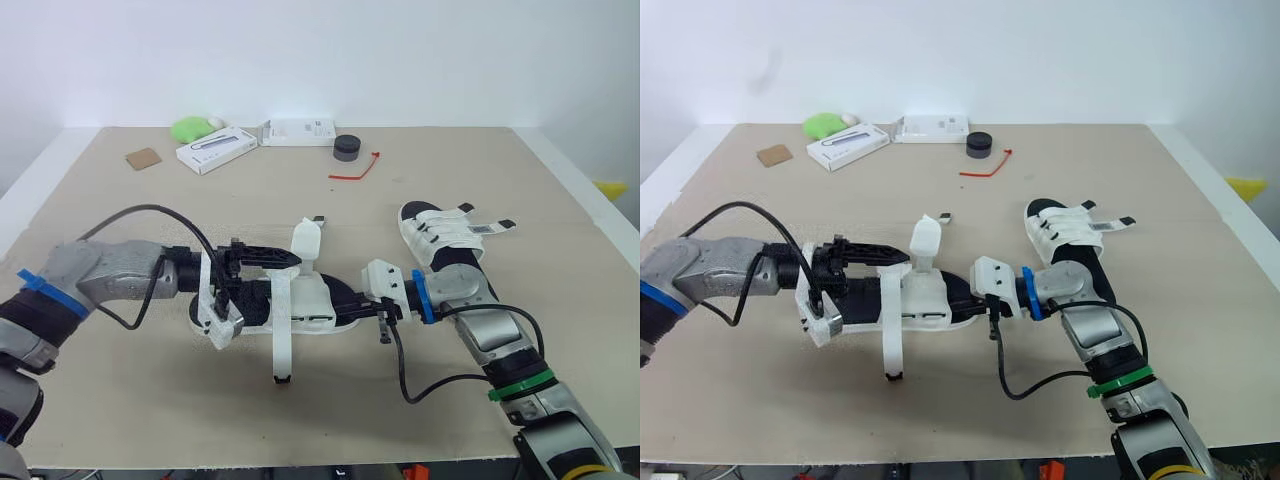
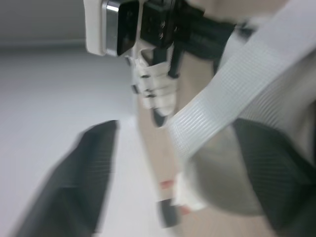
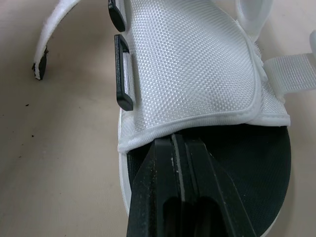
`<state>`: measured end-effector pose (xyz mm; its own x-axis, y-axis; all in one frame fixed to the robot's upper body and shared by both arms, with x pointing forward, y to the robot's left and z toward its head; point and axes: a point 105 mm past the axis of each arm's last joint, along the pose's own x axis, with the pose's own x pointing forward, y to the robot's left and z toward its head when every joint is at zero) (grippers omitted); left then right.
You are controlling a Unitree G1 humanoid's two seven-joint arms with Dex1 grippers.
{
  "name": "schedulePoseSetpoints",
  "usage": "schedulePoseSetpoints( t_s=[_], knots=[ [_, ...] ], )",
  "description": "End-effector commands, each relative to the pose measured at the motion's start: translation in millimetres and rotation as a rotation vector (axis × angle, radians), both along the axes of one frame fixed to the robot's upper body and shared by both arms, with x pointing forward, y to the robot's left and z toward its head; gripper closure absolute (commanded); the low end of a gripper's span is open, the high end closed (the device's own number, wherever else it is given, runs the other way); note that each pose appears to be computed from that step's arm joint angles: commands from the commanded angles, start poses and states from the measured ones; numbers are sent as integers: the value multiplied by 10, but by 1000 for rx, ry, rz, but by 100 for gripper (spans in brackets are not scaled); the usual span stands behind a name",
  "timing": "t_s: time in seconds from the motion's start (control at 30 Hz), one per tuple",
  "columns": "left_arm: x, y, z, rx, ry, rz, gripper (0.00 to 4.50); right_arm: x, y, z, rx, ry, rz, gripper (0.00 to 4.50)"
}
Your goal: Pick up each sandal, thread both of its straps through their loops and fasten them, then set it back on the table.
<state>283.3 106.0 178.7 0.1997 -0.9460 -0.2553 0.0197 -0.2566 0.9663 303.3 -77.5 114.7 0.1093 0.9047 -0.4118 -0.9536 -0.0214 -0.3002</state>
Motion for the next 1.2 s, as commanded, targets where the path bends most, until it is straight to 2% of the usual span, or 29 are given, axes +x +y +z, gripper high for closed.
schedulePoseSetpoints(
  t_s=[0.03, 0.1, 0.27, 0.43, 0.57, 0.73, 0.8, 0.93, 1.07, 1.2],
  knots=[
    [-102, 61, 18, -17, 163, 43, 5, -14, 25, 14, -9, -3, 24, 450],
    [-148, 116, -28, -14, 272, 79, 5, -14, 21, 13, -10, -3, 24, 450],
    [-226, 254, 108, -183, 729, 233, 5, -20, 6, 7, -15, -1, 26, 450],
    [-305, 298, 166, -245, 1001, 310, 5, -13, -7, 4, -18, -1, 26, 450],
    [-279, 384, 136, -272, 1028, 369, 5, -11, 12, -4, -19, 2, 33, 450],
    [-369, 512, 24, -255, 1199, 444, 5, -16, 25, -6, -18, 5, 42, 450],
    [-440, 584, -63, -238, 1290, 482, 5, -16, 19, -9, -20, 4, 42, 450],
    [-727, 552, -232, -204, 1523, 481, 5, -16, 19, -11, -21, 5, 42, 450],
    [-888, 465, -354, -191, 1610, 478, 5, -14, 23, -11, -20, 5, 41, 450],
    [-862, 378, -424, -286, 1700, 503, 5, -3, 25, -6, -21, 4, 39, 450]
  ],
)
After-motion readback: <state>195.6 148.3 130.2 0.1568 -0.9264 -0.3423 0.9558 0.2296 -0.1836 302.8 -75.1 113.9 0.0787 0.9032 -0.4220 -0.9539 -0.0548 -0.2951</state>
